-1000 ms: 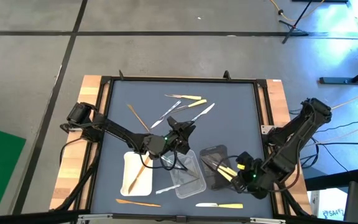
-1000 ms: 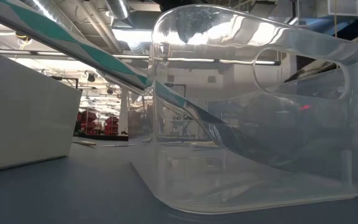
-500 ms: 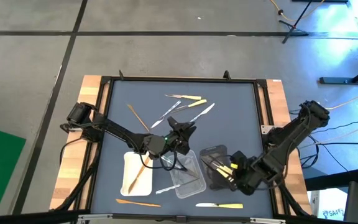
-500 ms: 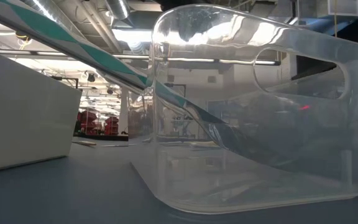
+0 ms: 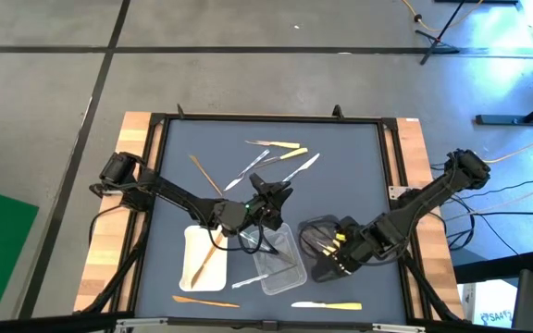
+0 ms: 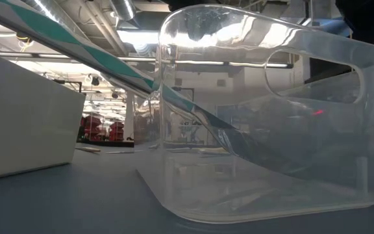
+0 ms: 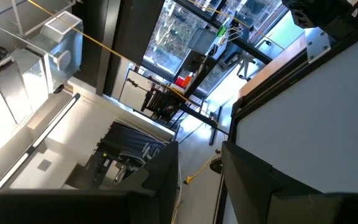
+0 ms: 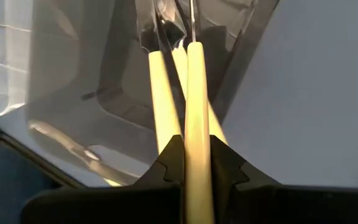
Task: Sort silverware by color (type)
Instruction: Put the yellow table knife into the black transparent bin, then put the blue patterned table knife into the transparent bin
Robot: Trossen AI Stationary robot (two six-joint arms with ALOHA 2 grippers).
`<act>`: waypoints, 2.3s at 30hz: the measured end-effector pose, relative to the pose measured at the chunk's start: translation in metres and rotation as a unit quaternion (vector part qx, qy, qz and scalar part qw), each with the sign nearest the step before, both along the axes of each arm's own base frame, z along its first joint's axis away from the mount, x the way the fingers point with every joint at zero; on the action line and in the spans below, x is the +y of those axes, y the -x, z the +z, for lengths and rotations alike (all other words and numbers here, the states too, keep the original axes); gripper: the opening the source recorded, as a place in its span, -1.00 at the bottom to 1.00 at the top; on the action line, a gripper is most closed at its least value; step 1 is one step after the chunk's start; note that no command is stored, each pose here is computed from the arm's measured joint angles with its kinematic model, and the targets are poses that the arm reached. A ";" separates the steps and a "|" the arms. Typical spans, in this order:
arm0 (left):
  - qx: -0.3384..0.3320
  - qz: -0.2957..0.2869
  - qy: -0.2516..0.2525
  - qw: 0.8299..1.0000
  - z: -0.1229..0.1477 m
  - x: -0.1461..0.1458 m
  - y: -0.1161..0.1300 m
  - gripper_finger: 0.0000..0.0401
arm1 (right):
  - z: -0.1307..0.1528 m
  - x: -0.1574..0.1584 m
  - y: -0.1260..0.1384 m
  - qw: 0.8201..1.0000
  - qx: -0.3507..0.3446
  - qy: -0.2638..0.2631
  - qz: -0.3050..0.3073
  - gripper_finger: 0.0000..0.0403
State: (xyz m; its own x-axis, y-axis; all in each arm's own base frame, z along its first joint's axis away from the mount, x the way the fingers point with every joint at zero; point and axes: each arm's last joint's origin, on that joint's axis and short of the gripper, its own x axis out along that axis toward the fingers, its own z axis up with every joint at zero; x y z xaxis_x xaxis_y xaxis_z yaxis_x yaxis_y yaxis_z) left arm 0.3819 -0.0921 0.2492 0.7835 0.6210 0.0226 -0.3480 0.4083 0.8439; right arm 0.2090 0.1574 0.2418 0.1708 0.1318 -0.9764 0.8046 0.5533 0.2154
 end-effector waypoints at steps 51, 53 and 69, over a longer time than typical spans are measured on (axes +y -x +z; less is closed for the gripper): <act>-0.003 0.000 0.004 1.000 0.000 0.000 0.000 -0.42 | -0.003 0.000 -0.003 0.999 -0.033 0.015 -0.010 -0.41; -0.003 0.000 0.004 1.000 0.000 0.000 0.000 -0.42 | -0.003 0.000 -0.003 0.999 -0.033 0.015 -0.010 -0.41; -0.003 0.000 0.004 1.000 0.000 0.000 0.000 -0.42 | -0.003 0.001 -0.003 0.999 -0.032 0.013 -0.009 -0.41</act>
State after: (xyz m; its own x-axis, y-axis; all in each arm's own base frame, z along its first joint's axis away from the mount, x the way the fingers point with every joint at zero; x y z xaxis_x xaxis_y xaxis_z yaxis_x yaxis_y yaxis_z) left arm 0.3820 -0.0919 0.2491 0.7833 0.6213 0.0220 -0.3525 0.4147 0.8389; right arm 0.2122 0.1580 0.2385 0.2348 0.1025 -0.9666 0.7997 0.5449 0.2520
